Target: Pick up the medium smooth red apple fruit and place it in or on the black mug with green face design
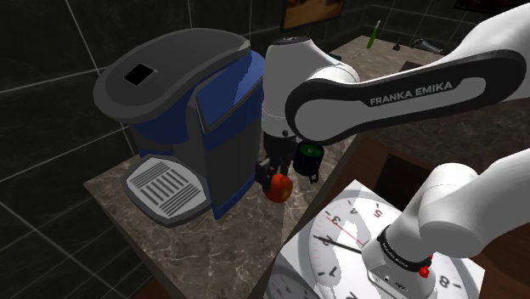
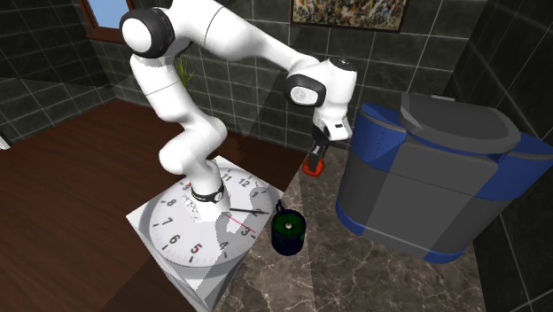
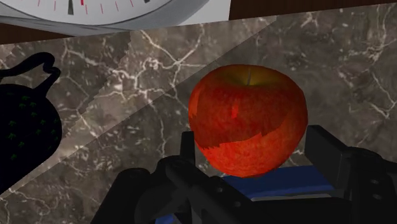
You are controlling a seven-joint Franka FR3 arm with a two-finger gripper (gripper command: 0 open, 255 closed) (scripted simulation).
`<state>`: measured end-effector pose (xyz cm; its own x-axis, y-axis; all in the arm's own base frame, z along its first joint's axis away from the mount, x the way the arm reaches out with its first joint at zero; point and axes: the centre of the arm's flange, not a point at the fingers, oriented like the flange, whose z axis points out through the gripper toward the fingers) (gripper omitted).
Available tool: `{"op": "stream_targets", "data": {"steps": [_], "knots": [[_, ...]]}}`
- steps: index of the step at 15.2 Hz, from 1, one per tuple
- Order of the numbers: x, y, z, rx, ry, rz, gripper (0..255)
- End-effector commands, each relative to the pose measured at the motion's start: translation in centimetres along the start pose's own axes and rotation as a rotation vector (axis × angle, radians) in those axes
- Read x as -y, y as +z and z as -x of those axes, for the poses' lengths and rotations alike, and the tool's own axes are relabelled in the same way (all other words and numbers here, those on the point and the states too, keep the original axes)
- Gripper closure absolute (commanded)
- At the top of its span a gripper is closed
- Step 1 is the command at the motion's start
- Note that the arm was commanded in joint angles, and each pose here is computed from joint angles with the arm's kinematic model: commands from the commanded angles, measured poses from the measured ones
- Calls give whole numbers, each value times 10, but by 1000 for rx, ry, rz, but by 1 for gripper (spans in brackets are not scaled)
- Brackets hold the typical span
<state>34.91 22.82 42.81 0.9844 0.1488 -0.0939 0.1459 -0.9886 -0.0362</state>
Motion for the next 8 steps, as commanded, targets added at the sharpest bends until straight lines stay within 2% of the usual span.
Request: {"op": "stream_targets", "data": {"steps": [1, 8], "knots": [[1, -13, 1, -3, -1, -1, 255], [2, -50, 5, -3, -1, -1, 255]]}}
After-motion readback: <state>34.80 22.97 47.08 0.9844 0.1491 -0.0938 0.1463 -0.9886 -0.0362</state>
